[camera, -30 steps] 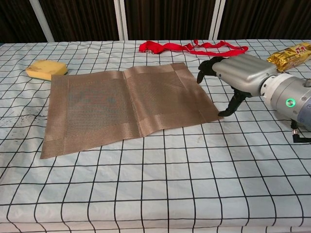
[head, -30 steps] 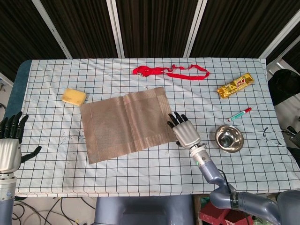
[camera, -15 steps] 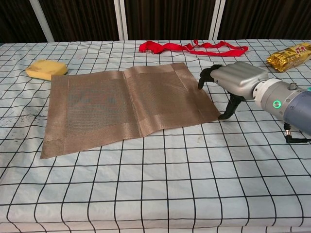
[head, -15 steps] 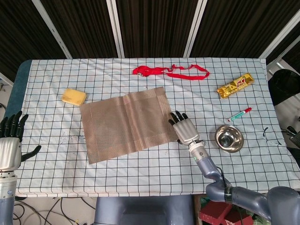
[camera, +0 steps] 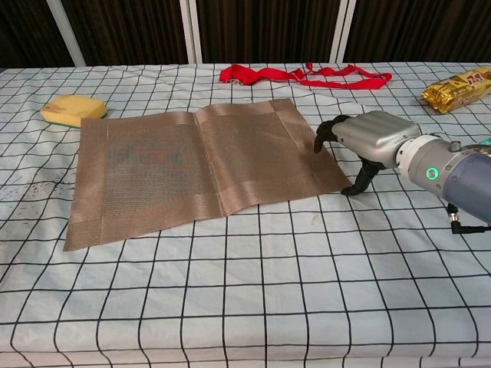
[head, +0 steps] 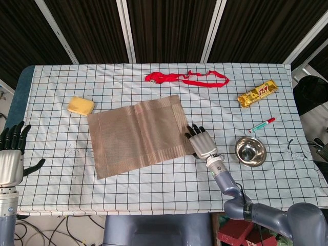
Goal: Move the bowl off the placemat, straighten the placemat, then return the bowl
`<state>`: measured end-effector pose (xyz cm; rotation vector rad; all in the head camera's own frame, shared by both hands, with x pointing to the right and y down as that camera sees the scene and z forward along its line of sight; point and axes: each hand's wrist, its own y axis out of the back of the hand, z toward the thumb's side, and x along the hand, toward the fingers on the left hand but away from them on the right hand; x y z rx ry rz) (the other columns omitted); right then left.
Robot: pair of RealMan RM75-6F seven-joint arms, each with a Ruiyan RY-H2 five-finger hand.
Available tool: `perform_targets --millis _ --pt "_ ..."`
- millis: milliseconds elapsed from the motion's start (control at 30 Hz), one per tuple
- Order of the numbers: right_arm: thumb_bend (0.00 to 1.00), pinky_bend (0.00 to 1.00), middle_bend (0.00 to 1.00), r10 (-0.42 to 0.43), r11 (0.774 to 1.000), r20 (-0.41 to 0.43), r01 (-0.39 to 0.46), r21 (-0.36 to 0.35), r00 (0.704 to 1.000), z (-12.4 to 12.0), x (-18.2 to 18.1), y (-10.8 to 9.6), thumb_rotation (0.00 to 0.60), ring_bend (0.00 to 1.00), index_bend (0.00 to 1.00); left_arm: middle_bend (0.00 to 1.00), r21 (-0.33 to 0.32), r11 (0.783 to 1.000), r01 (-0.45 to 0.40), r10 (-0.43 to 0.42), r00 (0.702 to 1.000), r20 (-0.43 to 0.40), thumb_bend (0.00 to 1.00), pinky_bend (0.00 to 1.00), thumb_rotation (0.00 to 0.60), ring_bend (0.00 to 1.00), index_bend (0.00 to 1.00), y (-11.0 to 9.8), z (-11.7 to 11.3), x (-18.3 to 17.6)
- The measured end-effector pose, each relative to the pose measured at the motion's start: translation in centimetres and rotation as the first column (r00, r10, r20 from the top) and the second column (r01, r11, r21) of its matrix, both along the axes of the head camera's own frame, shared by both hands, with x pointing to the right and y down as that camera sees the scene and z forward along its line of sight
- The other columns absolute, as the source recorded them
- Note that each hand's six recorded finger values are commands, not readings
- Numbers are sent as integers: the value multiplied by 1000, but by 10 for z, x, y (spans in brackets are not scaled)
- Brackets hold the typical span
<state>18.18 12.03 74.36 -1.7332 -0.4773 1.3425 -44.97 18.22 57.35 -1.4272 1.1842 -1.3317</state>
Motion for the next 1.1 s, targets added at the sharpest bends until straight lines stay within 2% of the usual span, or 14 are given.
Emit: perform_targets --millis 400,733,1100 --pt "14 174 81 19 1000 4 -19 -15 1000 4 -2 -1 600 58 228 0 -4 1000 2 -2 1000 -4 37 0 600 0 41 0 1 0" --pt "68 174 81 46 999 60 -45 -13 997 9 -4 -1 600 58 225 0 -3 1000 5 -5 1000 -16 37 0 600 0 41 0 0 0" --pt "351 174 81 56 998 115 -53 -27 992 12 -9 2 600 59 221 0 -3 1000 4 -4 1000 -25 37 0 600 0 41 0 -1 1"
